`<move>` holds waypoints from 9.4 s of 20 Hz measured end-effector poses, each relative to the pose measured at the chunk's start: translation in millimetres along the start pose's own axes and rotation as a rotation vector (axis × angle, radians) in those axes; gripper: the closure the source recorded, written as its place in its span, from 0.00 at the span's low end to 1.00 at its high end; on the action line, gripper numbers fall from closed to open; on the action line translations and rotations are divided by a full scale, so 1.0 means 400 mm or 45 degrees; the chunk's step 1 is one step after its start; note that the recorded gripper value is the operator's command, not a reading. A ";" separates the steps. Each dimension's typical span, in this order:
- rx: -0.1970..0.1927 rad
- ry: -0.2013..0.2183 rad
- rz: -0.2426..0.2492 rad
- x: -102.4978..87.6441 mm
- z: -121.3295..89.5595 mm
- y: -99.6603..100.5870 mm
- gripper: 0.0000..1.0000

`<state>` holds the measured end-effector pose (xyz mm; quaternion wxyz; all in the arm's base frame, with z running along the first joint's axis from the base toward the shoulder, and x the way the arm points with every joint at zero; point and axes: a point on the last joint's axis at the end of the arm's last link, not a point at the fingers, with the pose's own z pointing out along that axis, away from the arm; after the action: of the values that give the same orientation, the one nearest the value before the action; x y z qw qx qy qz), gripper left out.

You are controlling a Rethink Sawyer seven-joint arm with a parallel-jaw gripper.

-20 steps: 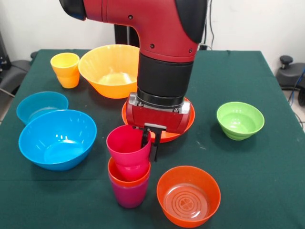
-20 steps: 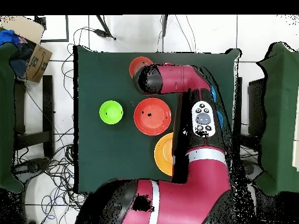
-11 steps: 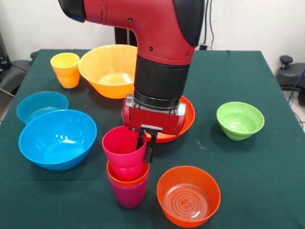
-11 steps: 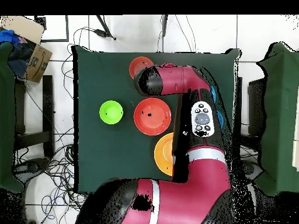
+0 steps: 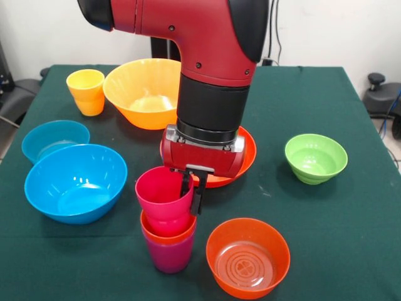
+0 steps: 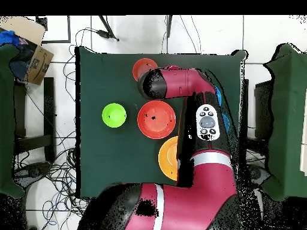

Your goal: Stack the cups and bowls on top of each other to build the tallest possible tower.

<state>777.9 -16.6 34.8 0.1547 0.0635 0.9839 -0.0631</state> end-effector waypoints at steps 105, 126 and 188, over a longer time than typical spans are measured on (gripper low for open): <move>0.021 0.323 0.509 0.569 -0.261 -0.554 0.00; -0.019 0.355 0.417 0.681 -0.161 -0.517 0.00; 0.048 0.257 0.575 0.798 -0.130 -0.738 0.00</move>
<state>418.4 -266.0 15.0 0.0645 0.2908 0.9538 -0.0385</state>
